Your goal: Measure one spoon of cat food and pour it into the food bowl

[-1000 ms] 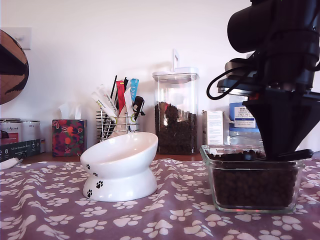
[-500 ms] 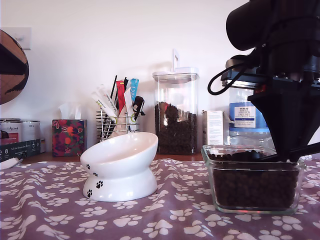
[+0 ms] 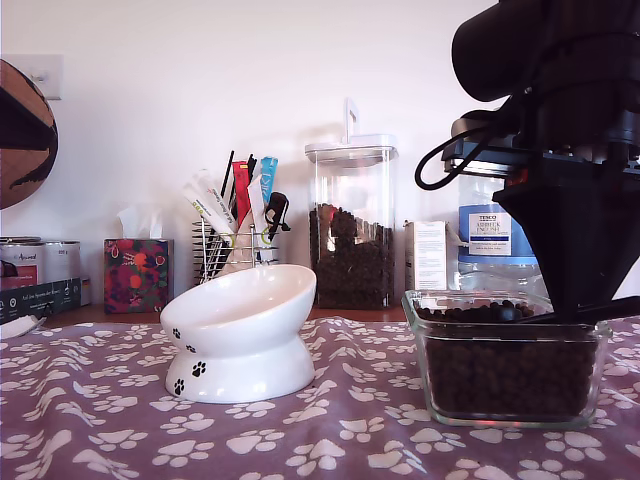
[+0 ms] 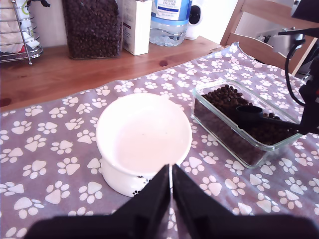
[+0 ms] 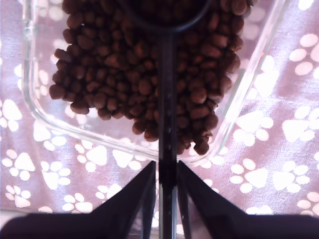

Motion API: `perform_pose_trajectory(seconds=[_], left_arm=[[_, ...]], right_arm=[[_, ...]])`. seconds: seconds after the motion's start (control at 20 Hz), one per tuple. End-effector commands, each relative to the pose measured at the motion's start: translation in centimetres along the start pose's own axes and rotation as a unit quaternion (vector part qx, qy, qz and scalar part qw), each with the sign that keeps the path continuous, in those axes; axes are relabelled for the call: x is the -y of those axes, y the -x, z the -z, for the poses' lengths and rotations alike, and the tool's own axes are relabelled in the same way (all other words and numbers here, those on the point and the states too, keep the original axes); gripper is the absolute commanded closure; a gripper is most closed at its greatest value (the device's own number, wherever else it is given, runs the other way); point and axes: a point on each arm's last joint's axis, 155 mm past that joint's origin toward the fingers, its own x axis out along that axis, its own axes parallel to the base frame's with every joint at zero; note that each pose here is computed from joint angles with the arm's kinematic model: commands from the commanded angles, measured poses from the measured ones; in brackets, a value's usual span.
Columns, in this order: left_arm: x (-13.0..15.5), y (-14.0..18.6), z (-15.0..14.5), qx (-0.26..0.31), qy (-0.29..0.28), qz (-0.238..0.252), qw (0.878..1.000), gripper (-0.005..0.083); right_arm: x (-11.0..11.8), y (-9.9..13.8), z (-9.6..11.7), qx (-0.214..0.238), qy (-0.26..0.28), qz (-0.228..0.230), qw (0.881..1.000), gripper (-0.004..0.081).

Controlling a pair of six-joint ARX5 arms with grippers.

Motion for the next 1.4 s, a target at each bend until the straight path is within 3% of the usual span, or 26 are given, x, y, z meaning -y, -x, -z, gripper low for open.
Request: perform_pose_trajectory(seconds=[0.0,0.5,0.6,0.7,0.85,1.05,1.35], left_arm=[[0.1,-0.1,0.0,0.000,0.000,0.003,1.000,0.0794],[0.2,-0.1,0.1,0.000,0.000,0.005,1.000,0.0794],[0.2,-0.1,0.1,-0.001,-0.001,0.004,1.000,0.0794],[0.2,-0.1,0.1,-0.001,-0.001,0.004,1.000,0.0794],[0.1,-0.1,0.1,-0.001,0.000,0.004,1.000,0.0794],[-0.1,-0.1,0.0,0.001,-0.001,-0.003,1.000,0.0794],[-0.1,-0.1,0.0,0.001,-0.001,-0.003,1.000,0.0794]], right_arm=[[-0.1,-0.3,0.0,-0.005,0.001,0.000,1.000,0.0656],[-0.6,2.8,-1.7,0.027,0.011,0.003,1.000,0.0591],[0.1,3.5,-2.2,0.053,0.020,0.029,0.998,0.0594],[0.7,5.3,-3.7,0.113,0.038,0.060,0.991,0.0595],[0.0,9.2,-5.9,0.222,0.055,0.069,0.971,0.0603],[-0.2,14.9,-7.4,0.344,0.049,0.068,0.935,0.0634],[0.4,17.9,-7.1,0.473,0.043,0.046,0.879,0.0634]])
